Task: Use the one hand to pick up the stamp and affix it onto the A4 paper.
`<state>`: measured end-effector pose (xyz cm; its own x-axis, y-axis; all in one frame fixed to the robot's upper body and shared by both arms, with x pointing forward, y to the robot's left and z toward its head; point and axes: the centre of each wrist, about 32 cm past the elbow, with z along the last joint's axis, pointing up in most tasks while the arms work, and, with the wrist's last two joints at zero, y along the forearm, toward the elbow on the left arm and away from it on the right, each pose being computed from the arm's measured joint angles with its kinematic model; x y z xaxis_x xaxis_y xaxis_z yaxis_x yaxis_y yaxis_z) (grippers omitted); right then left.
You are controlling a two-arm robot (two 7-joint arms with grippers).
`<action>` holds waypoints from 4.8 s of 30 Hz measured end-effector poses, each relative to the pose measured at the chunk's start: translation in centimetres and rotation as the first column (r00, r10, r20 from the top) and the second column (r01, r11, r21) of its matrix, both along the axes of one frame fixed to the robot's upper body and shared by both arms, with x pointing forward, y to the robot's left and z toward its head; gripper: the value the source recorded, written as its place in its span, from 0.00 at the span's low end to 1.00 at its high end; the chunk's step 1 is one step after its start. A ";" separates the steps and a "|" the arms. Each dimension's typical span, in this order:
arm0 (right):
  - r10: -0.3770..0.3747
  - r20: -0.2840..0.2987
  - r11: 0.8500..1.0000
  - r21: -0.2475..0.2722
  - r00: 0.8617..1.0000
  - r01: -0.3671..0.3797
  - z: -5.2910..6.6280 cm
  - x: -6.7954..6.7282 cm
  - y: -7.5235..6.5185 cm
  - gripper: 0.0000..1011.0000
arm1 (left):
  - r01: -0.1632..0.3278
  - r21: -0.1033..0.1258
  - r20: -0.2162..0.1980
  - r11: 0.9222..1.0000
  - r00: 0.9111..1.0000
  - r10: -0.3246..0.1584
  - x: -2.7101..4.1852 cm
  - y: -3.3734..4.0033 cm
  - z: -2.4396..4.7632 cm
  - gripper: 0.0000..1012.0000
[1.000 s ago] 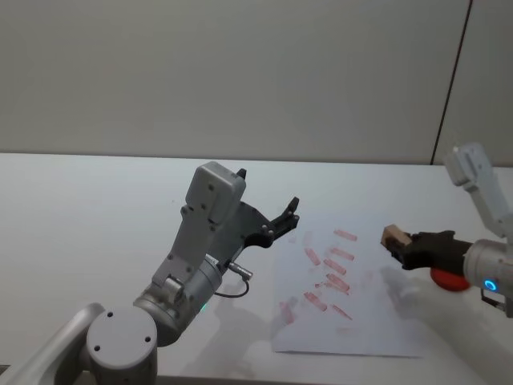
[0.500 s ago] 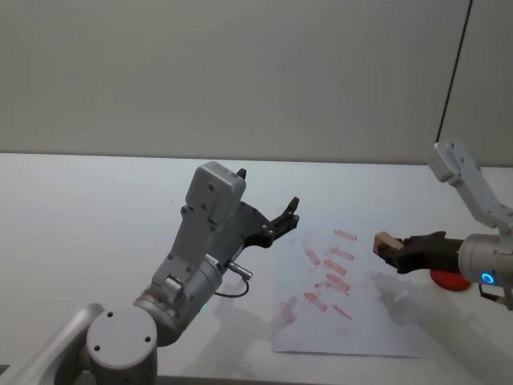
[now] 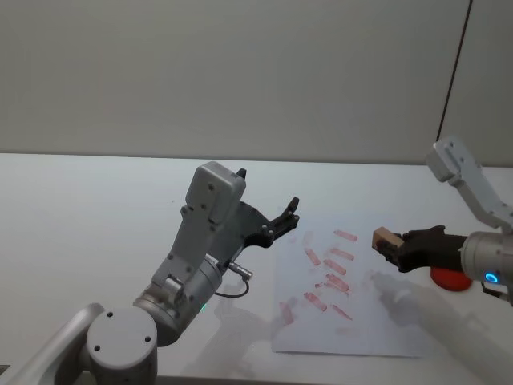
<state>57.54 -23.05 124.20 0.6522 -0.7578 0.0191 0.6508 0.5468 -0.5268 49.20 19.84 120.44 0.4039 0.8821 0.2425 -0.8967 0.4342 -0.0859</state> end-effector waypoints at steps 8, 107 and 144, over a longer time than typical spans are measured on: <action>0.034 0.024 0.999 0.017 0.999 -0.035 -0.4 -0.2 0.0 0.22 | 0.000 0.000 0.000 1.000 1.000 0.000 0.00 0.00 0.00 0.99; -0.240 -0.140 0.969 -0.098 0.961 0.228 -3.3 1.5 5.6 0.22 | 0.000 0.000 0.000 1.000 1.000 0.000 0.00 0.00 0.00 0.99; -0.244 -0.126 0.969 -0.061 0.962 0.238 -5.4 -0.5 5.7 0.22 | 0.000 0.000 0.000 1.000 1.000 0.000 0.00 0.00 0.00 0.99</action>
<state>57.07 -17.35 118.83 0.4495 -0.8931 -0.0166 0.6838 0.3559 -0.6370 49.20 19.84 120.44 0.4040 0.8820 0.2425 -0.8967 0.4343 -0.0859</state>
